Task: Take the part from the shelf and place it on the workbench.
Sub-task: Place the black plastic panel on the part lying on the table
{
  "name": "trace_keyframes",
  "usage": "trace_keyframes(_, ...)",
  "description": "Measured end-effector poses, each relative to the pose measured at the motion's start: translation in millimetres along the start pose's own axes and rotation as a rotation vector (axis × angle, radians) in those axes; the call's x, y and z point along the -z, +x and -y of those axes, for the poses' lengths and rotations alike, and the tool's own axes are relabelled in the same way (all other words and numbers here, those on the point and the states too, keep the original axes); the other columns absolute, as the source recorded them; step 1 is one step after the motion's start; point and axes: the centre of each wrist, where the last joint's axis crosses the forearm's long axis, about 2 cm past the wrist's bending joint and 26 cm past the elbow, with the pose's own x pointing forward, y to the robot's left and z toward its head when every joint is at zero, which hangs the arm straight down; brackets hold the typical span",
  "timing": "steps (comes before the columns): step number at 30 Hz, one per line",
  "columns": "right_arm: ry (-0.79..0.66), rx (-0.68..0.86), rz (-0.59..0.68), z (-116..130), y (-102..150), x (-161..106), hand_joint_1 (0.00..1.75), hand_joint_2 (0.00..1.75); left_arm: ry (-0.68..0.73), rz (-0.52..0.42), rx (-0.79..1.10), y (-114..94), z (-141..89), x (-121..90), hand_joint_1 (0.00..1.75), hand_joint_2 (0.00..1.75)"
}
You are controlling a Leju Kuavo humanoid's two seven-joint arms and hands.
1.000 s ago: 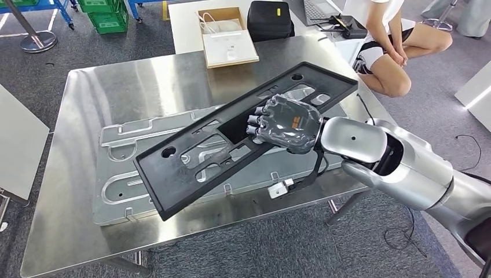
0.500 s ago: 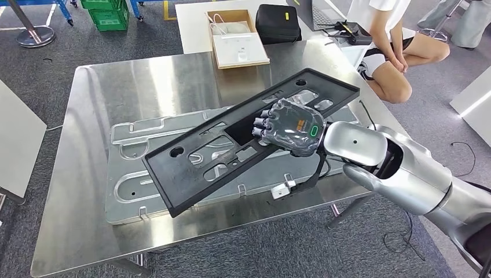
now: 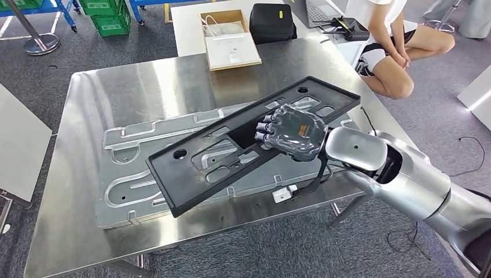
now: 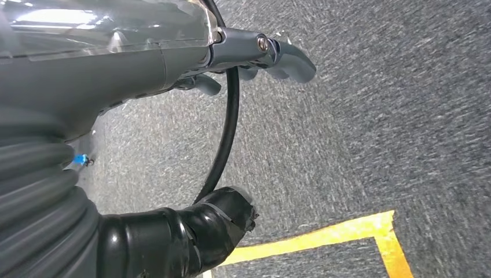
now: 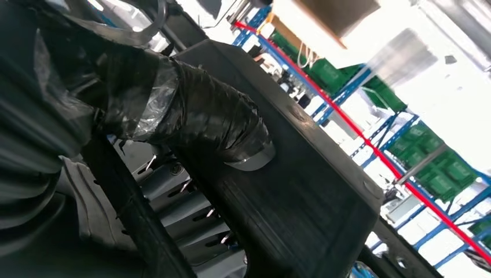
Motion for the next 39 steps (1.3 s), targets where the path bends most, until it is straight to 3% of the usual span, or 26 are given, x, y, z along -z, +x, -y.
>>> trace_keyframes(33,-0.007,0.004,0.016,2.3,-4.0,6.6,1.75,1.75,0.009,0.002,-0.014,0.6,2.1,0.0,0.0,1.75)
trace_keyframes(39,-0.01,0.002,0.015,4.9,-5.3,7.4,1.75,1.75,-0.005,0.041,-0.019,1.5,2.7,0.2,0.0,1.75)
